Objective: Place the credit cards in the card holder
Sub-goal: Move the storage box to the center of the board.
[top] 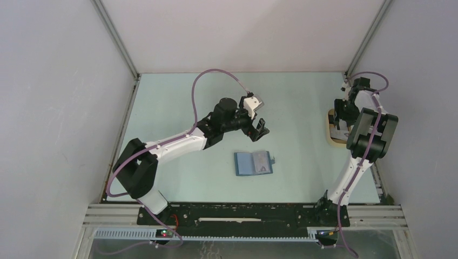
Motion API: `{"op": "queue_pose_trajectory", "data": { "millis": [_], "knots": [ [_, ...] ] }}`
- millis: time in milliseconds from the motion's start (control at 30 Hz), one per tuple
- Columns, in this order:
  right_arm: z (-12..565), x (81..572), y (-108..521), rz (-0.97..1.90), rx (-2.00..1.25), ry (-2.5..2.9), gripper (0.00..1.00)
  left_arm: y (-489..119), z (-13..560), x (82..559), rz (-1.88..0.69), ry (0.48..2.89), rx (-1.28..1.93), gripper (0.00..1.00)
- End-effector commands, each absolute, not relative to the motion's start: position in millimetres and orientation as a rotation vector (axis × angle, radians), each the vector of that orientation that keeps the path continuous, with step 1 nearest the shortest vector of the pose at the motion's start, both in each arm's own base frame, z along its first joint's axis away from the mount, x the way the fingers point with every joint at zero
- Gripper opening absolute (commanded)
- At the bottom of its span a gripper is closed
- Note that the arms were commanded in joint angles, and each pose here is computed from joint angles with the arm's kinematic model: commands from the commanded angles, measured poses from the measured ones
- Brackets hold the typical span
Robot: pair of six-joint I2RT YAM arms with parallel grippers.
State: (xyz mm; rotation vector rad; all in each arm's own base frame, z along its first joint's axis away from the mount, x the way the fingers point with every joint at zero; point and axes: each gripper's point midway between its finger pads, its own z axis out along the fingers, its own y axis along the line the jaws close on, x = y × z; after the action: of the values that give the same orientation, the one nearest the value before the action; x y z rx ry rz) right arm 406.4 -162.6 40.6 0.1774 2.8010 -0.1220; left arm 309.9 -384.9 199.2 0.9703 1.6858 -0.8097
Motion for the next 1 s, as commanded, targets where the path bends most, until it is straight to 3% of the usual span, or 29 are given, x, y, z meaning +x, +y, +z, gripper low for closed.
{"op": "queue_pose_trajectory", "data": {
  "millis": [0,267,667,967],
  "knots": [
    [47.6,405.5,-161.6,-0.110,0.144,2.800,0.65,-389.3,214.8,315.6,-0.806,1.636,0.978,0.98],
    [54.7,406.7,-146.4,-0.032,0.081,2.778,0.55,-389.4,214.7,315.2,-0.807,1.635,0.982,0.98],
    [69.2,404.2,-90.6,0.072,-0.213,2.735,0.59,-389.9,213.6,314.8,-0.810,1.638,0.985,0.98],
    [61.9,378.6,-3.7,0.384,-0.591,2.731,0.39,-389.7,213.6,314.8,-0.809,1.638,0.986,0.99]
  ]
}}
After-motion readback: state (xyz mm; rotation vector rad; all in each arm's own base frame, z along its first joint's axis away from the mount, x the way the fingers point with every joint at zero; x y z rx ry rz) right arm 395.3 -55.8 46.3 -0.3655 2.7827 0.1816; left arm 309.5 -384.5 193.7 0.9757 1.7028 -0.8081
